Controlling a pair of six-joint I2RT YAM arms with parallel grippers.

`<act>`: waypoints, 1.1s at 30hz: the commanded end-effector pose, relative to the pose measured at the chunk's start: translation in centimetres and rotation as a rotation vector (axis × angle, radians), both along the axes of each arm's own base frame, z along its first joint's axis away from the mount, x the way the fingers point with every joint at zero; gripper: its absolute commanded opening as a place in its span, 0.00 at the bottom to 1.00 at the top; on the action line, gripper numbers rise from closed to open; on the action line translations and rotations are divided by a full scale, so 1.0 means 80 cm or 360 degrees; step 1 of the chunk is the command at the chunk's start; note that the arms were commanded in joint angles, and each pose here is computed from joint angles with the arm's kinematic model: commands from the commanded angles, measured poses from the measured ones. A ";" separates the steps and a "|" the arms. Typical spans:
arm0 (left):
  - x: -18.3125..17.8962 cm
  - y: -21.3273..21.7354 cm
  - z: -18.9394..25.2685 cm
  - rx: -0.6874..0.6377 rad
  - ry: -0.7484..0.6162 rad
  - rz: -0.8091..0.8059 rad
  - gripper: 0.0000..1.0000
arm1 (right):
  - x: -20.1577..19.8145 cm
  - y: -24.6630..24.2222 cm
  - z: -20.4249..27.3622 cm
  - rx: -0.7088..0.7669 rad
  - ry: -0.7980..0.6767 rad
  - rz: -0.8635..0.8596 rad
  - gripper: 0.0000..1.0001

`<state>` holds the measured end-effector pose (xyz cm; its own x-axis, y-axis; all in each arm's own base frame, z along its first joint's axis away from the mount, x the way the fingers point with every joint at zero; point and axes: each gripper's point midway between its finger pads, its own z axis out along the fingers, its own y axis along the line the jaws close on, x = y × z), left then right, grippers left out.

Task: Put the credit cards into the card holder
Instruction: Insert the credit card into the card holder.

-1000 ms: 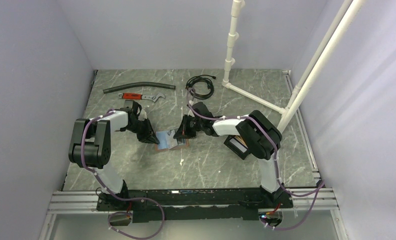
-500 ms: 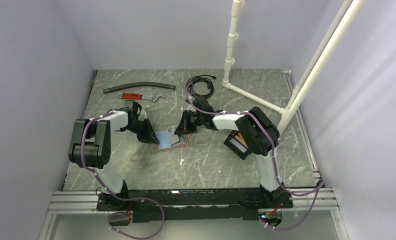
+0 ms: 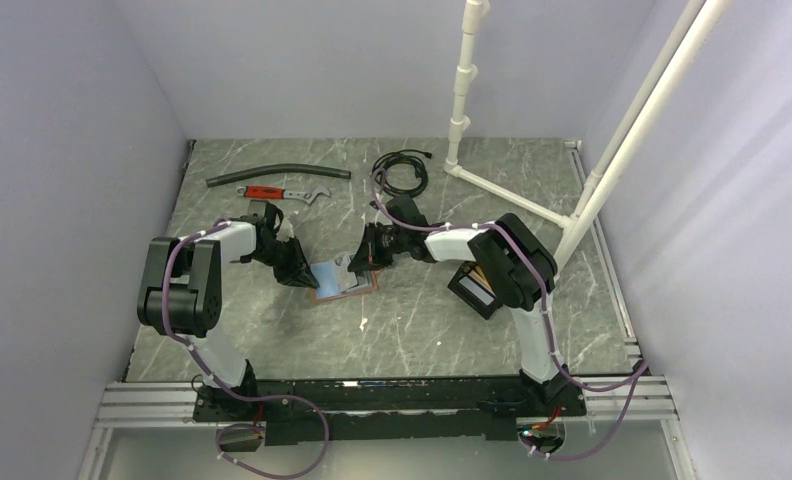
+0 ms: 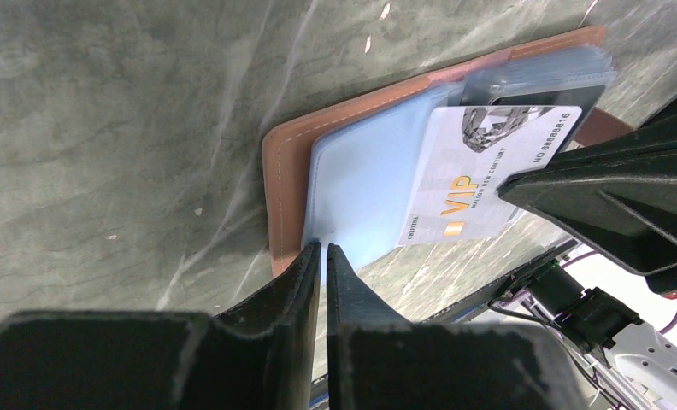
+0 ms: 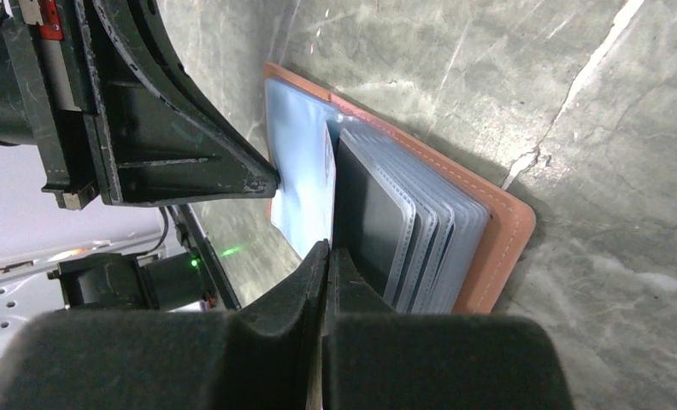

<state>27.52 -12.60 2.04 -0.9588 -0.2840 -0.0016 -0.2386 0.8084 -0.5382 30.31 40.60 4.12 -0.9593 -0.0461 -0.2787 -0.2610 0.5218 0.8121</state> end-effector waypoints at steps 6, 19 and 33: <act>0.000 0.006 -0.004 0.0053 -0.0012 -0.0032 0.14 | -0.002 0.005 0.007 0.0090 -0.0003 -0.0099 0.00; 0.001 0.002 0.002 0.0021 -0.0035 -0.0044 0.16 | -0.003 0.011 -0.007 0.0086 0.0053 -0.0286 0.00; 0.001 0.002 0.006 0.0018 -0.0059 -0.0051 0.16 | 0.003 0.007 -0.017 -0.0013 -0.0023 -0.0373 0.00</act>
<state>27.54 -12.65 2.09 -0.9599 -0.2802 -0.0036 -0.2336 0.8071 -0.5422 30.03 40.96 3.75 -0.9523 0.1663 -0.2559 -0.1311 0.5341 0.8352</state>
